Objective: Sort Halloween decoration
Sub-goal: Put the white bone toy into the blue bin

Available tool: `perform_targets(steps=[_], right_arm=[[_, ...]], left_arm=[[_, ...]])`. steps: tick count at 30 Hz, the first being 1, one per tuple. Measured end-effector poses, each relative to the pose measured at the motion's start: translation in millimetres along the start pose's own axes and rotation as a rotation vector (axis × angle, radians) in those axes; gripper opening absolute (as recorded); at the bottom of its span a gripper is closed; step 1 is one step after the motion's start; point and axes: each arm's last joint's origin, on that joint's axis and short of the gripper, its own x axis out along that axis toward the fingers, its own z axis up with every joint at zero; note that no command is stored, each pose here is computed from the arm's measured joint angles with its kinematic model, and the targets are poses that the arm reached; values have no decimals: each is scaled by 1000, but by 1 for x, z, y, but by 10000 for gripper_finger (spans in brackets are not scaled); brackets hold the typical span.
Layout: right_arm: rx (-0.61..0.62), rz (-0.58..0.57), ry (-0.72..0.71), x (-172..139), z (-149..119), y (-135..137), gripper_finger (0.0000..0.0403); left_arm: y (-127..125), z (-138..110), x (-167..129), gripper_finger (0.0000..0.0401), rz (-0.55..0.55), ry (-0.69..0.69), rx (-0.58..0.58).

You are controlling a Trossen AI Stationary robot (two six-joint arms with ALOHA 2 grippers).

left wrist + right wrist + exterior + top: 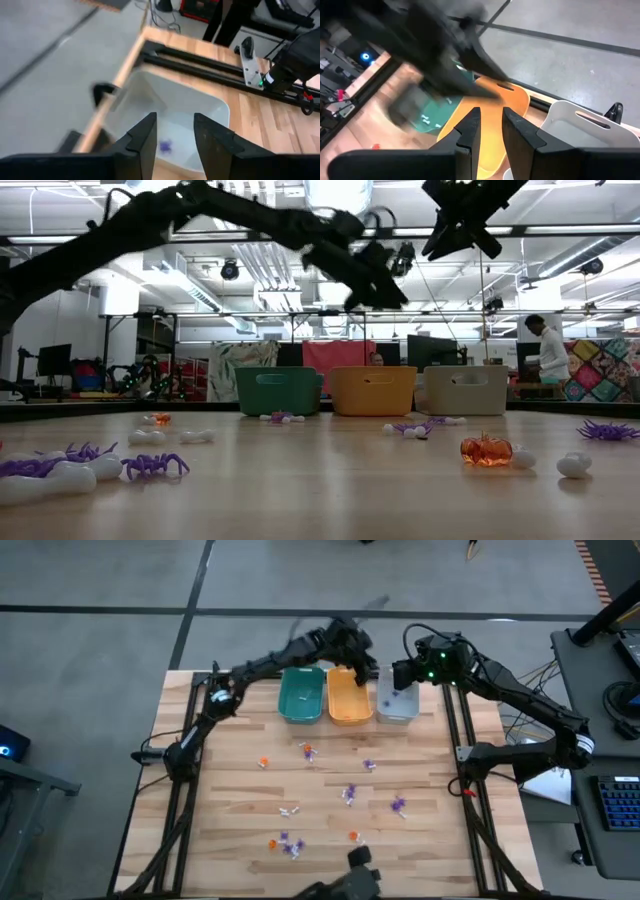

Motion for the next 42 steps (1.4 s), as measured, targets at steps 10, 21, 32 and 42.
perform_targets(steps=[10,21,32,42], right_arm=[[23,-89,119,54,-5,-14,68],[146,62,233,148,3,-52,68],[88,211,414,188,12,-52,68],[32,292,567,152,11,-18,68]], left_arm=[[37,33,-127,71,104,63,139],[67,27,-211,41,-50,77,22],[66,18,-240,38,-263,74,-85],[10,9,-263,38,-394,258,-170]])
